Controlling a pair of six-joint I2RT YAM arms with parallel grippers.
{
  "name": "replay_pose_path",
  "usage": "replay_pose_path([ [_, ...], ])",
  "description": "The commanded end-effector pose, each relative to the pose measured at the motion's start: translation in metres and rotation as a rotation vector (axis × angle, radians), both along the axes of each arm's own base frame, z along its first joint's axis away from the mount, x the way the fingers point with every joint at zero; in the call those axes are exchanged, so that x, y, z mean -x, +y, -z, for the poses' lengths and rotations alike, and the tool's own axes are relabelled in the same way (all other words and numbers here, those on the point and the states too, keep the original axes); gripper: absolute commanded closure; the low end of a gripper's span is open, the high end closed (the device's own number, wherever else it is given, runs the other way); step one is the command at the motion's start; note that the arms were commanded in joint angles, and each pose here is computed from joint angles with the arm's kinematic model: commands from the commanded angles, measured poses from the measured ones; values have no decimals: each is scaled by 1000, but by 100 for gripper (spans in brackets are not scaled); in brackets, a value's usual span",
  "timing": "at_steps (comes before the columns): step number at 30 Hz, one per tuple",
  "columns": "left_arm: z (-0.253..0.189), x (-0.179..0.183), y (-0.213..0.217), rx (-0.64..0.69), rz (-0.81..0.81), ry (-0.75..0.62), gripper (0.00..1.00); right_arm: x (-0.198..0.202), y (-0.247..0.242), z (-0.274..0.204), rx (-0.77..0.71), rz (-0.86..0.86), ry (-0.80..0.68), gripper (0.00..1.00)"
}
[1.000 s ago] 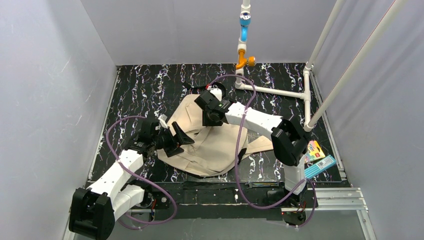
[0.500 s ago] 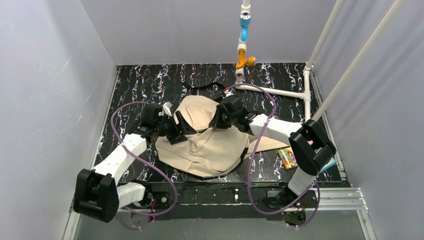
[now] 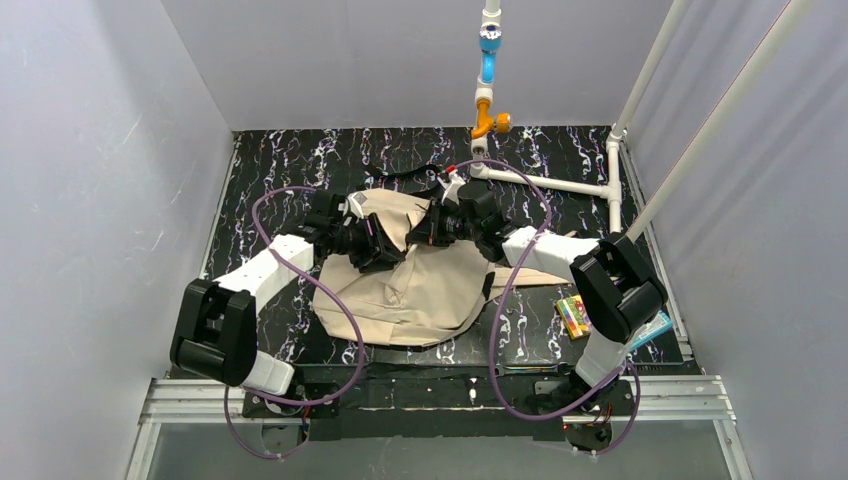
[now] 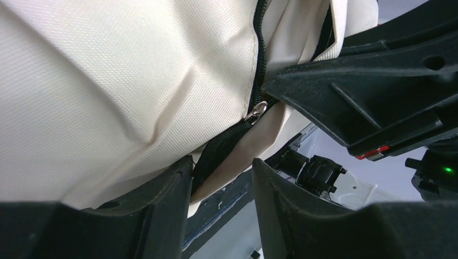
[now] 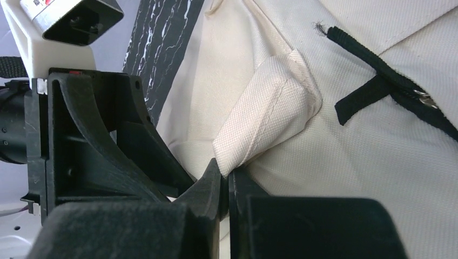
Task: Pack the student bag
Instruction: Unzip the student bag at the center of the board.
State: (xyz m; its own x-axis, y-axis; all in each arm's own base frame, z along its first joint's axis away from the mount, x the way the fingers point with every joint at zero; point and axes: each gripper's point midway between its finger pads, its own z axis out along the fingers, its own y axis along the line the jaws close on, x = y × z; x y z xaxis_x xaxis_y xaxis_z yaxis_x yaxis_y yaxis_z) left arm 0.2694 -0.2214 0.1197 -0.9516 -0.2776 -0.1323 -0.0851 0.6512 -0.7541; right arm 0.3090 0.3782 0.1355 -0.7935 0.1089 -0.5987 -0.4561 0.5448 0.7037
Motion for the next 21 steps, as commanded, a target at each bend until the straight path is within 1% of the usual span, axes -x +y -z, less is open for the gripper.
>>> replay_pose_path([
  [1,-11,2,-10,9,36,-30,59,-5,13,-51,-152,-54,-127,99],
  [3,-9,1,-12,6,38,-21,61,-4,14,-50,-153,-57,-123,99],
  [6,-3,-5,-9,-19,16,-27,61,-3,14,-47,-152,-66,-115,99],
  [8,-1,-8,-8,-35,9,-38,64,-1,14,-47,-155,-70,-109,99],
  [9,0,-11,-7,-41,4,-41,69,-1,14,-46,-156,-72,-106,99],
  [11,0,-14,-5,-63,-4,-55,82,0,14,-44,-148,-73,-91,99],
  [12,-1,-16,-2,-78,-8,-67,91,1,13,-40,-131,-73,-78,97],
  [13,-2,-17,1,-99,-15,-79,100,1,11,-36,-106,-75,-69,92],
  [16,-6,-19,7,-125,-31,-125,100,6,2,-25,-14,-63,-45,69],
  [17,-6,-17,7,-123,-32,-127,100,8,-1,-21,15,-62,-32,63],
  [18,-7,-16,6,-113,-28,-126,100,11,-3,-18,37,-66,-17,60],
  [21,-8,-10,1,-75,-29,-94,100,19,-5,-14,72,-61,20,56],
])
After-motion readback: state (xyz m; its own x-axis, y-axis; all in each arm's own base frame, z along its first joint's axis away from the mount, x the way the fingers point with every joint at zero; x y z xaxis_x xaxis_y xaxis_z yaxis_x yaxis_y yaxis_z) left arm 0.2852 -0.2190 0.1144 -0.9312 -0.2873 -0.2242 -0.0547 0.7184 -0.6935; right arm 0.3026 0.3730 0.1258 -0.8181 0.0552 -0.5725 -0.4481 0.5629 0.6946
